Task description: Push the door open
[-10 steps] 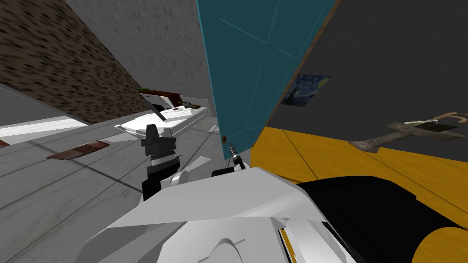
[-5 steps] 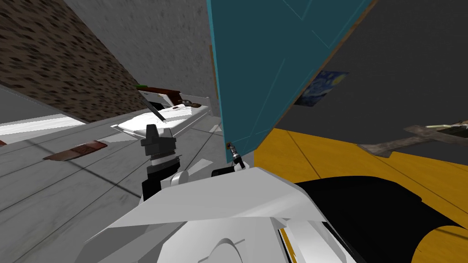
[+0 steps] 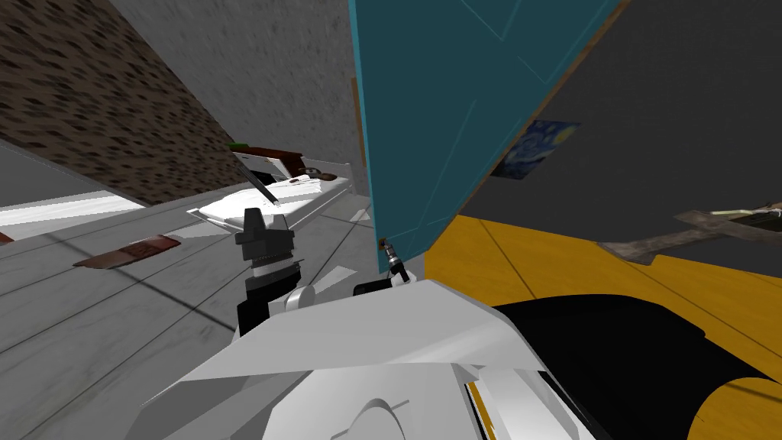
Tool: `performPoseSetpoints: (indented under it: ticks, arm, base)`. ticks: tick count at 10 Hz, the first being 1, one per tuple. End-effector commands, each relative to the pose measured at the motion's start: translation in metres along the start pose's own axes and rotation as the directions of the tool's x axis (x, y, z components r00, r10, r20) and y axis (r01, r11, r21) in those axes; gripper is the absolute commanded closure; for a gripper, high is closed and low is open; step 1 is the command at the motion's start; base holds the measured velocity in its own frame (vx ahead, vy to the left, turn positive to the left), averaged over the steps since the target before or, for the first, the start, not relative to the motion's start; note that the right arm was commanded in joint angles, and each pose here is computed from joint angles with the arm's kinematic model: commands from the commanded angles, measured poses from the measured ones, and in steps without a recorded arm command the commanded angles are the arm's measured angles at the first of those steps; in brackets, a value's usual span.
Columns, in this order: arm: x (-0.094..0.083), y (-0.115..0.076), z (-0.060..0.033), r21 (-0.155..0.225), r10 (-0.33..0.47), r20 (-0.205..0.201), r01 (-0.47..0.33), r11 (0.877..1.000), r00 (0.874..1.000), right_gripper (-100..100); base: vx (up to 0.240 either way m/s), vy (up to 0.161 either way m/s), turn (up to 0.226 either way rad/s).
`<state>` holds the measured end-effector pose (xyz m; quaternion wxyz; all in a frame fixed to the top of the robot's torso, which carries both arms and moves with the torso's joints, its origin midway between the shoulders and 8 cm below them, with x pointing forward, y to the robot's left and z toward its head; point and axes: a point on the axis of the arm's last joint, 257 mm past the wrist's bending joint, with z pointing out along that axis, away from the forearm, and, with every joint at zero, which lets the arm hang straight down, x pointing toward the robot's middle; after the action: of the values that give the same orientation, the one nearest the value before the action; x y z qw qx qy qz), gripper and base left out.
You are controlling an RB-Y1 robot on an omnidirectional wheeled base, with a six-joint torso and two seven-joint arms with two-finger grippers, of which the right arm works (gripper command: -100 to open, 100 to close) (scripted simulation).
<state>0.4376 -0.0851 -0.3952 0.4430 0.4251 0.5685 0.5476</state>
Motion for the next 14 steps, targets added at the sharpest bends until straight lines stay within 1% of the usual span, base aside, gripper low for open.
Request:
performPoseSetpoints:
  ticks: [1,2,3,4,7,8,9,11,13,14]
  arm:
    - [-0.001,0.000,-0.0004,0.001,0.000,0.002,0.000,1.000,1.000,100]
    - [-0.001,0.000,-0.0004,0.001,0.000,0.002,0.000,1.000,1.000,100]
    - [-0.021,-0.004,-0.0018,0.008,-0.018,0.026,0.017,1.000,1.000,100]
    - [-0.025,-0.004,-0.0018,0.008,-0.020,0.032,0.020,1.000,0.999,100]
    - [-0.047,-0.004,-0.0008,0.009,-0.024,0.075,0.023,1.000,0.997,100]
    - [-0.046,-0.007,-0.0061,0.012,-0.036,0.056,0.036,0.999,0.998,-100]
    - [-0.045,-0.007,-0.0064,0.012,-0.036,0.053,0.036,0.999,0.998,-100]
    - [-0.038,-0.006,-0.0068,0.009,-0.029,0.042,0.028,1.000,0.999,-100]
    - [-0.020,-0.002,-0.0052,0.002,-0.001,0.028,0.001,1.000,1.000,-100]
    - [-0.005,0.002,-0.0029,-0.005,0.027,0.021,-0.027,1.000,0.999,-100]
  base:
    - [-0.010,-0.002,-0.004]
    - [0.000,0.000,0.000]
    - [0.105,0.094,-0.055]
    - [0.161,0.140,-0.071]
    - [0.166,0.121,-0.062]
    - [-0.042,0.054,-0.060]
    - [-0.188,-0.052,-0.018]
    - [-0.237,-0.066,-0.017]
    - [-0.238,-0.054,-0.036]
    - [-0.206,-0.067,-0.084]
